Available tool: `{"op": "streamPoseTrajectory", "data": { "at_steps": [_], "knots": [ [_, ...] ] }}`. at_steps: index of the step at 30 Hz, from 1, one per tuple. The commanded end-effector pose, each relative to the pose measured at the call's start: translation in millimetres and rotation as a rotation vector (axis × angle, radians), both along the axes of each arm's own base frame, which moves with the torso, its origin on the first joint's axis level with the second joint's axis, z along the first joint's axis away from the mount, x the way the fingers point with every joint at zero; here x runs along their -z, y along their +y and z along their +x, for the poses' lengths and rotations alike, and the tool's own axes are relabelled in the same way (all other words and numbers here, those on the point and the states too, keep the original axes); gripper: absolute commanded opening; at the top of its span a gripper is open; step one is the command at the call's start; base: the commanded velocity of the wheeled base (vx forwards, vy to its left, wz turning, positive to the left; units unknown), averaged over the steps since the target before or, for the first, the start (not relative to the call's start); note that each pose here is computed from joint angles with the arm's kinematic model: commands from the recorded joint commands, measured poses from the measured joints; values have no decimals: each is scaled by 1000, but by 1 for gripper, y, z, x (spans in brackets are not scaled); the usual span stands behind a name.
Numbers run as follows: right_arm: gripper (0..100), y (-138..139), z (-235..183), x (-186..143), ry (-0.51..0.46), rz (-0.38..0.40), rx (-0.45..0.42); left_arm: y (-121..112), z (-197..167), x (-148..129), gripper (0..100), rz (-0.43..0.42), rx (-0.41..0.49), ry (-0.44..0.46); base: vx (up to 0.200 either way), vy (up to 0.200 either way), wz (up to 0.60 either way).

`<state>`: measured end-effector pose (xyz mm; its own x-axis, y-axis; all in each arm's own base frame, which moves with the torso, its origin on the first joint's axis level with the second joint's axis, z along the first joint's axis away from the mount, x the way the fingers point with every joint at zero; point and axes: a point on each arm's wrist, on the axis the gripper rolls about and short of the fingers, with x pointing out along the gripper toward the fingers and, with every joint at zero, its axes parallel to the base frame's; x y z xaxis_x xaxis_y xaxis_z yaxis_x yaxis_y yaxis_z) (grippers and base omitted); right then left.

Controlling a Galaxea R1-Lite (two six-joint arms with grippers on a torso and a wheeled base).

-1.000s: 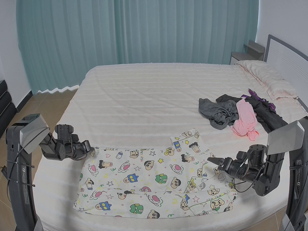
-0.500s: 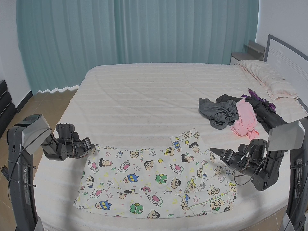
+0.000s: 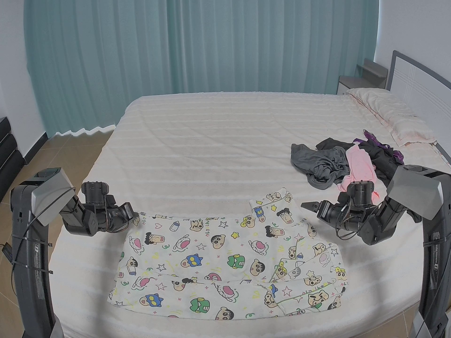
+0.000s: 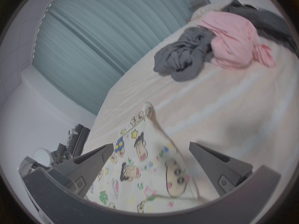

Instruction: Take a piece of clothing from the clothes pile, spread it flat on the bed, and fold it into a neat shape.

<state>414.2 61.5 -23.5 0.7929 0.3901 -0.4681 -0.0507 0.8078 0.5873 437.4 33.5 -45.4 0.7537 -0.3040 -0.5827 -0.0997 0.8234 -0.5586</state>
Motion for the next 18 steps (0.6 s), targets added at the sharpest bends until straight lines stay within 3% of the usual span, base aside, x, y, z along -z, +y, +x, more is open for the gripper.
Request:
{"op": "streamPoseTrajectory", "data": {
  "at_steps": [1,16,17,18],
  "knots": [
    [100,15,25,14,2,-66,-36,0,-5,1,0,-3,3,13,0,0,0],
    [100,50,48,30,45,-132,-133,0,-8,3,0,-2,4,23,0,0,0],
    [0,48,49,31,48,-135,-132,0,-8,3,0,-2,4,23,0,0,0],
    [0,48,49,31,47,-135,-128,0,-8,3,0,-2,4,23,0,0,0]
  ]
}}
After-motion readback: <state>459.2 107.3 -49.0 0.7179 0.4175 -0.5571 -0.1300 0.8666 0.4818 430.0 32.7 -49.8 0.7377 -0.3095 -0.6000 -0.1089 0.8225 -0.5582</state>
